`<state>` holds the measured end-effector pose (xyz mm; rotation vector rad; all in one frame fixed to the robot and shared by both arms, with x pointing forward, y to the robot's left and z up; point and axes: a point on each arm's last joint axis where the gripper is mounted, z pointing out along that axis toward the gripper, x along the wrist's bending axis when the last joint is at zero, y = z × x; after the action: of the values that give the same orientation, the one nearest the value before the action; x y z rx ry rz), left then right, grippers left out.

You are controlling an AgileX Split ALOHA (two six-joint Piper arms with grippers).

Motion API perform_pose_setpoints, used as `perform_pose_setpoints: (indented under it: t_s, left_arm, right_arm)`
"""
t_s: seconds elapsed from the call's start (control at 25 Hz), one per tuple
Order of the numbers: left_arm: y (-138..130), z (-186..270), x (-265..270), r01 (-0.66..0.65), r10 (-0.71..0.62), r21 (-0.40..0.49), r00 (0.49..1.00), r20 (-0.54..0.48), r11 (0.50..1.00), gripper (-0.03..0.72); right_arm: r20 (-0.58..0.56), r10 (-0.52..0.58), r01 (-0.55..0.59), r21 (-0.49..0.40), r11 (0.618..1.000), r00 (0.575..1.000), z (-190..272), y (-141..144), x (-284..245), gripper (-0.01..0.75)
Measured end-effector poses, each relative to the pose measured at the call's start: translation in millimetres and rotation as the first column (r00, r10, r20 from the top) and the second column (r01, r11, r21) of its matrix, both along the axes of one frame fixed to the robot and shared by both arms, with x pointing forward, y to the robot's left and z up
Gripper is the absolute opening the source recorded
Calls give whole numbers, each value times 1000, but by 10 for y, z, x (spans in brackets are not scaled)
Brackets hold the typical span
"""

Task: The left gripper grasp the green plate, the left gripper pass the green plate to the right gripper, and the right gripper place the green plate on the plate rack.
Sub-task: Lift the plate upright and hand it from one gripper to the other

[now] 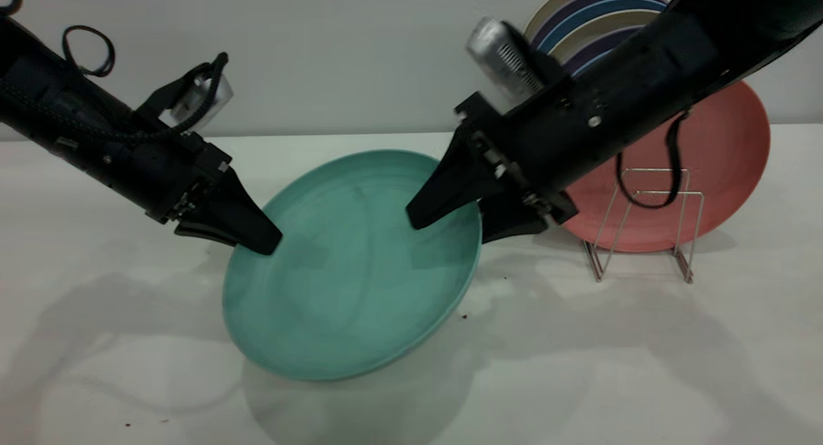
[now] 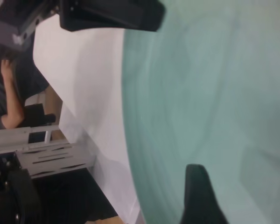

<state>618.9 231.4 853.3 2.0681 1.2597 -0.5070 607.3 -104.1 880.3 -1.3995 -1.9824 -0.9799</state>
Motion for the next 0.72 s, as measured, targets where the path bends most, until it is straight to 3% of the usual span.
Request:
perform_pose_setpoints:
  t_s: [0.08, 0.24, 0.44, 0.56, 0.72]
  left_arm:
    - [-29, -1, -4, 15, -15, 1, 1000, 9, 1000, 20]
    - [-35, -4, -1, 22, -22, 6, 1000, 21, 1000, 23]
    - [-37, 8, 13, 7, -7, 2, 1000, 28, 1000, 70]
    - [-50, 24, 15, -3, 3, -18, 1000, 23, 1000, 203]
    - [-66, 55, 10, -3, 4, -43, 1000, 15, 999, 489]
  right_arm:
    - [7, -9, 9, -9, 1000, 1000, -15, 24, 2, 404]
    - [12, -17, 17, -14, 1000, 1000, -19, 17, 11, 167]
    - [19, -20, 20, -29, 999, 1000, -57, 5, 21, 134]
    - [31, -10, 11, -29, 1000, 999, -57, 6, 21, 117]
    - [67, 20, -18, -29, 999, 998, -56, 6, 20, 97]
